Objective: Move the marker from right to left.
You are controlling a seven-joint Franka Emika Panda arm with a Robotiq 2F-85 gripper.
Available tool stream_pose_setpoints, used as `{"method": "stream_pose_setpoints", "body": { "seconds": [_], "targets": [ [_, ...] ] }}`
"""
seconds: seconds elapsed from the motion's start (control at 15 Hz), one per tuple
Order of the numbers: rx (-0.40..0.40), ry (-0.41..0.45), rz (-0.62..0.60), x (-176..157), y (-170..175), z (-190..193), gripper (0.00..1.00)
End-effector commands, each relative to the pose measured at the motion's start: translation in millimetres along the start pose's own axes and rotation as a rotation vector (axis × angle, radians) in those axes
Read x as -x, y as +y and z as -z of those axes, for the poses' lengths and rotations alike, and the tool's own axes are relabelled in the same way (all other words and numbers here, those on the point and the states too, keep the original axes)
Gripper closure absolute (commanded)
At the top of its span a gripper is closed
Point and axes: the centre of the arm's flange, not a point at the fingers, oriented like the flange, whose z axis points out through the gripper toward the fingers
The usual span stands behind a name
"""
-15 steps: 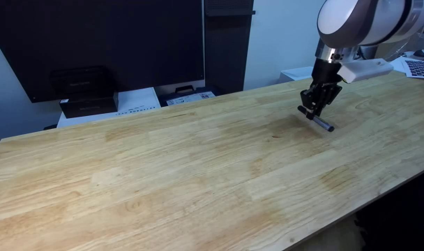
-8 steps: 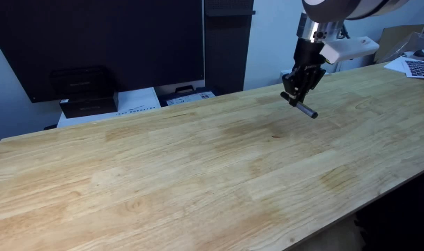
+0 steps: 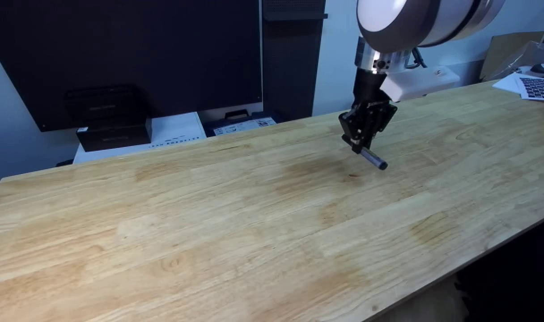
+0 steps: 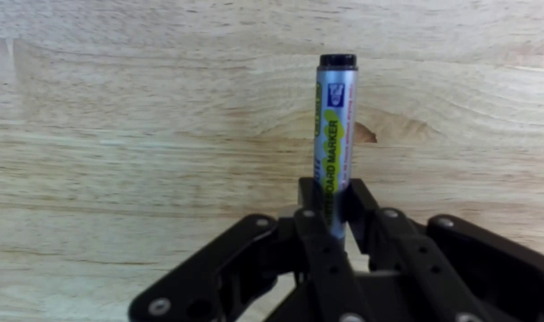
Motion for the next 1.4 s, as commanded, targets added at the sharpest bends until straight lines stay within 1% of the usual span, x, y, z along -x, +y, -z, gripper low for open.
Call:
{"method": "stream_pose_setpoints", "body": {
  "seconds": [0.0,0.4,0.67,0.73,0.8,0.87,1.13,1.33],
  "targets": [
    [-0.004,-0.023,-0.044,-9,-8,-20,0.95],
    [-0.006,-0.038,-0.045,-8,-11,-42,0.95],
    [-0.003,-0.023,-0.038,-11,-10,-44,0.95],
    [-0.002,-0.022,-0.036,-11,-10,-43,0.54],
    [-0.005,-0.02,-0.036,-11,-10,-42,0.53],
    [-0.007,-0.018,-0.037,-11,-10,-41,0.47],
    [-0.012,-0.002,-0.036,-8,-11,-27,0.19],
    [-0.009,0.018,-0.034,-6,-12,-11,0.01]
  ]
}}
